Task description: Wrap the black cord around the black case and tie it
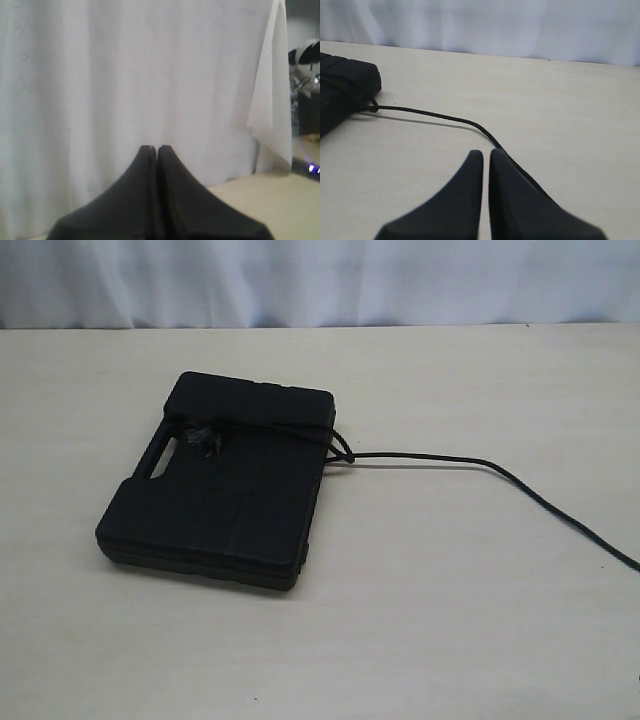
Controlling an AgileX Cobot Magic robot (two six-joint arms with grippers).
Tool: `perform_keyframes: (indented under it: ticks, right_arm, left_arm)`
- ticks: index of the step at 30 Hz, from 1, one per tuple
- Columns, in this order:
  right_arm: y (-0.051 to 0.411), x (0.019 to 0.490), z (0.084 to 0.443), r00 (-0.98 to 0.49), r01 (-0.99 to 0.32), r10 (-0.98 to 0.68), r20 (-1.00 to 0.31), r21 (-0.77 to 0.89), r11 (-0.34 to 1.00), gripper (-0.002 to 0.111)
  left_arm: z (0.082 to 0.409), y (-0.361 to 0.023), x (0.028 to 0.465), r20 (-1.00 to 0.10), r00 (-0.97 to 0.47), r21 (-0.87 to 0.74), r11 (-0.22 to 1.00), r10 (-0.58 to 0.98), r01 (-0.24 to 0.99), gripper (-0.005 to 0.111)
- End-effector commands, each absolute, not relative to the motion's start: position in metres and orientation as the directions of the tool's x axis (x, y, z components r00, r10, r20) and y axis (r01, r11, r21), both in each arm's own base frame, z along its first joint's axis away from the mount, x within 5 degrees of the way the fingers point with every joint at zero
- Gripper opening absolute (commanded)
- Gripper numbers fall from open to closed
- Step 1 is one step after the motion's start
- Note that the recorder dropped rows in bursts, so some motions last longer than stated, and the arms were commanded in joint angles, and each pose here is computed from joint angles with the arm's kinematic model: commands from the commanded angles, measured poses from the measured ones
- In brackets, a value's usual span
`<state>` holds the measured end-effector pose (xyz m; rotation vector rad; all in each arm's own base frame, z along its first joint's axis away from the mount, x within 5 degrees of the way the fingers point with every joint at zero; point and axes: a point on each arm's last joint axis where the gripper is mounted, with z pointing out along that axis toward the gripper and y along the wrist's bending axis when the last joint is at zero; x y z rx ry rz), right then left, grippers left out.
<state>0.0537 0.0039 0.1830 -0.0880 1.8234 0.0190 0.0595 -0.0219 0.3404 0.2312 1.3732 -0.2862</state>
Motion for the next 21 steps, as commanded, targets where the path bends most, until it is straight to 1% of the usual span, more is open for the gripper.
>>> perform_keyframes:
  ticks: [1,4,7,9,12,14,18,21]
  right_arm:
    - [0.004,0.053,0.182,-0.248,-0.064,-0.054,-0.967,-0.039,0.997,0.004]
    - [0.004,0.053,0.182,-0.248,-0.064,-0.054,-0.967,-0.039,0.997,0.004]
    - [0.004,0.053,0.182,-0.248,-0.064,-0.054,-0.967,-0.039,0.997,0.004]
    - [0.004,0.053,0.182,-0.248,-0.064,-0.052,-0.967,-0.037,0.997,0.004]
    - [0.004,0.053,0.182,-0.248,-0.064,-0.052,-0.967,-0.037,0.997,0.004]
    - [0.004,0.053,0.182,-0.248,-0.064,-0.052,-0.967,-0.037,0.997,0.004]
    - [0.004,0.053,0.182,-0.248,-0.064,-0.052,-0.967,-0.037,0.997,0.004]
    - [0.004,0.053,0.182,-0.248,-0.064,-0.052,-0.967,-0.037,0.997,0.004]
  left_arm:
    - [0.288,-0.014,0.048,-0.985,0.077,0.166,0.958,0.152,0.232,0.0]
    - [0.256,-0.007,0.045,-0.972,0.141,0.205,0.973,0.189,0.108,0.0]
    - [0.233,-0.004,0.052,-0.966,0.151,0.218,0.975,0.209,0.044,0.0]
    - [0.214,-0.004,0.056,-0.968,0.103,0.232,0.972,0.227,0.042,0.0]
    - [0.213,-0.004,0.056,-0.966,0.1,0.242,0.969,0.237,0.042,0.0]
    - [0.208,-0.004,0.056,-0.969,0.051,0.246,0.967,0.243,0.061,0.0]
    - [0.204,-0.005,0.056,-0.974,0.008,0.228,0.971,0.228,0.078,0.0]
    - [0.194,-0.005,0.056,-0.966,-0.101,0.226,0.968,0.237,0.111,0.0]
